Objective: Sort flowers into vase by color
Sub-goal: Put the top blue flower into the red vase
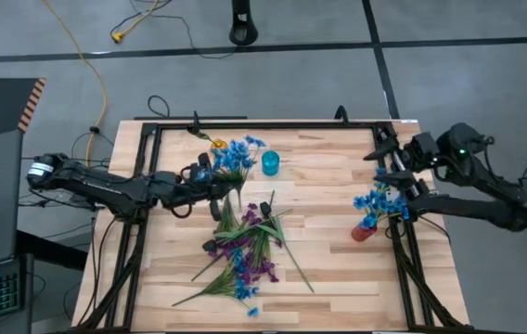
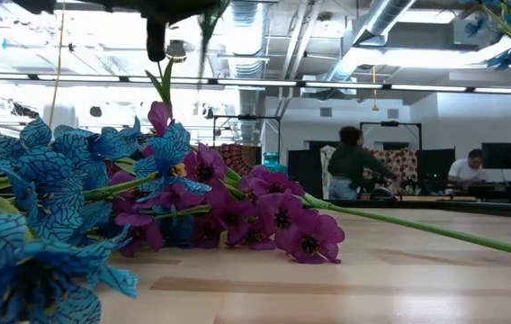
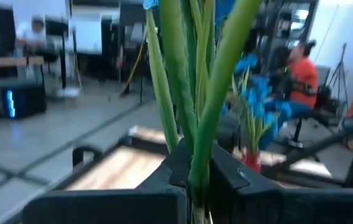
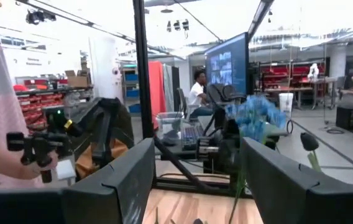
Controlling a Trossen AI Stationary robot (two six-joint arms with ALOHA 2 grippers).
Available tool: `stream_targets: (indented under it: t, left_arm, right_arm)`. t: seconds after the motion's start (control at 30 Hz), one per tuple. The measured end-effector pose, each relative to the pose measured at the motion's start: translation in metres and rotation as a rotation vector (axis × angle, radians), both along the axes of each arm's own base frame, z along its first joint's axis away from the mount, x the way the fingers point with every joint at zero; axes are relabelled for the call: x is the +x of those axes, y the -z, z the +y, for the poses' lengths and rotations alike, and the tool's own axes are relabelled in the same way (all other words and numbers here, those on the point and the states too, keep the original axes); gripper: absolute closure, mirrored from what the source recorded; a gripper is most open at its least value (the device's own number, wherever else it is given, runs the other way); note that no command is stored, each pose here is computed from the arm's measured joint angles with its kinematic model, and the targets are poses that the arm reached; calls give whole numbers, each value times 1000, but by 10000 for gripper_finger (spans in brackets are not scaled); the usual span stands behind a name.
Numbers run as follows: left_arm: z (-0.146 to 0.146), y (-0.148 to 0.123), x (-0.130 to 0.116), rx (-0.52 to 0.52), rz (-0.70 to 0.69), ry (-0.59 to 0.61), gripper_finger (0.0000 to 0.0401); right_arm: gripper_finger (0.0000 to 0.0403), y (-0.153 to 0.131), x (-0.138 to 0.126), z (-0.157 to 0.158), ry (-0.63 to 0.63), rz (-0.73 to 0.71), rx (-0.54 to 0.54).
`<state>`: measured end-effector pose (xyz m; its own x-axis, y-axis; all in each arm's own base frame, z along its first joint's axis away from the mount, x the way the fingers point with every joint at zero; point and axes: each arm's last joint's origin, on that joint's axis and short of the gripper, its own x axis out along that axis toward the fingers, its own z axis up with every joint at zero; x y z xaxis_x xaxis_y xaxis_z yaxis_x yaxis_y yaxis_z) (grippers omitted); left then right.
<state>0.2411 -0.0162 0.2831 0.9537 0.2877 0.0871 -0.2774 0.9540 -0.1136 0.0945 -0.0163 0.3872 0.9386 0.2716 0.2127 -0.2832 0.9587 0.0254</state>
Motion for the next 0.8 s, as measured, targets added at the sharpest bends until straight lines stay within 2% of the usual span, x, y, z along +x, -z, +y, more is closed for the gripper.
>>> stream_targets:
  t: [0.17, 0.43, 0.57, 0.8]
  left_arm:
    - [6, -12, 19, 76, -73, 10, 390]
    - [20, -55, 69, 201, -108, 76, 390]
    - [29, -77, 98, 226, -112, 123, 390]
    - [39, -98, 147, 228, -62, 132, 390]
  right_arm:
    - [138, 0, 11, 2, 8, -13, -17]
    - [138, 1, 20, 1, 18, 0, -22]
    - [138, 3, 26, 0, 20, 20, -17]
    - [138, 8, 37, -4, 34, 58, -5]
